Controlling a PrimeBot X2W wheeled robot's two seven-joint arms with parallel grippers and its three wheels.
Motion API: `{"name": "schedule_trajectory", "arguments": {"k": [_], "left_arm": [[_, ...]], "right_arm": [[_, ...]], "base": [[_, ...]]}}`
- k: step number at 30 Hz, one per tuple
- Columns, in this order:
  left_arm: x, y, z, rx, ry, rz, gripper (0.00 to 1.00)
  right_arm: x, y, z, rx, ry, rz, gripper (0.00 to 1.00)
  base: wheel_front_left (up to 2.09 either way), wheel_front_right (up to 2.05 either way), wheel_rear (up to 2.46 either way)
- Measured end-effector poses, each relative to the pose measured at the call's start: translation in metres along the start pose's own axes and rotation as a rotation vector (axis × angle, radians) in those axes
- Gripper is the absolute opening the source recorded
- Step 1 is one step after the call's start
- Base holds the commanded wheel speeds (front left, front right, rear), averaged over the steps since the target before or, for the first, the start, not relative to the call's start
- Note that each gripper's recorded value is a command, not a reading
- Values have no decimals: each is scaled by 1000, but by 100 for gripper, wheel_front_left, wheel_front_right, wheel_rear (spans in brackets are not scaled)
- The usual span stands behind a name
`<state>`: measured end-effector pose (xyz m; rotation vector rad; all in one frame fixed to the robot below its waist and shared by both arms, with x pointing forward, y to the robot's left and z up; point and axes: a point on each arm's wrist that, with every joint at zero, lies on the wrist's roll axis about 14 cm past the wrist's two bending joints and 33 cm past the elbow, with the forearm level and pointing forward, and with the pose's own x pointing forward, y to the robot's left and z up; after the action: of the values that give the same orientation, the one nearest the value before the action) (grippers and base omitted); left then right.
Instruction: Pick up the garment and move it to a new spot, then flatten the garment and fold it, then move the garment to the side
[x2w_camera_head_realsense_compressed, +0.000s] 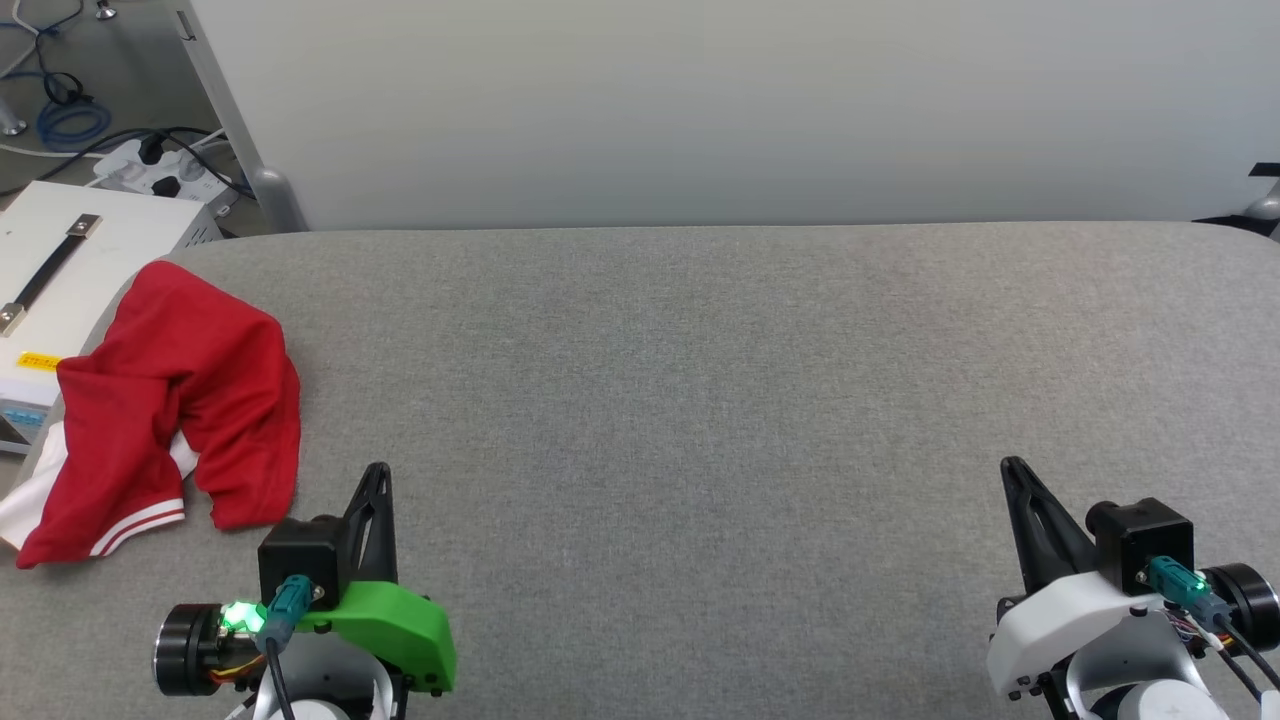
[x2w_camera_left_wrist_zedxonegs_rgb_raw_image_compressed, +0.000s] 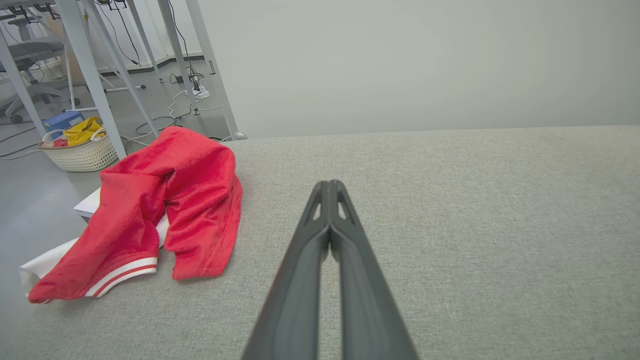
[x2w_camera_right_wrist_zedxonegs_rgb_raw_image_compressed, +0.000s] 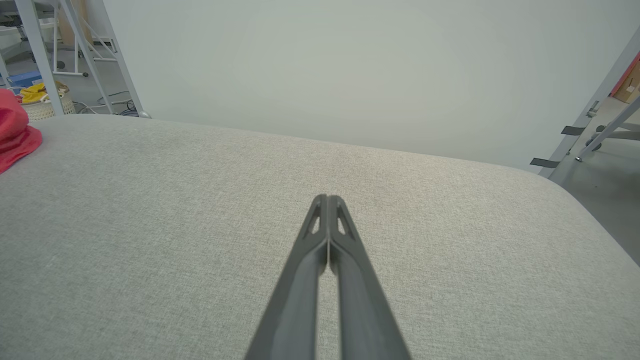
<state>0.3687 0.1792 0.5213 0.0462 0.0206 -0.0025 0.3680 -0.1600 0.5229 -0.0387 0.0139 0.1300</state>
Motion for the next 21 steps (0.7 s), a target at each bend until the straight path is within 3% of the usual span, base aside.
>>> {"name": "schedule_trajectory", "arguments": {"k": [21], "left_arm": [[0,0,0,0,0,0,0]], "right_arm": [[0,0,0,0,0,0,0]], "base": [[0,0,0]]}}
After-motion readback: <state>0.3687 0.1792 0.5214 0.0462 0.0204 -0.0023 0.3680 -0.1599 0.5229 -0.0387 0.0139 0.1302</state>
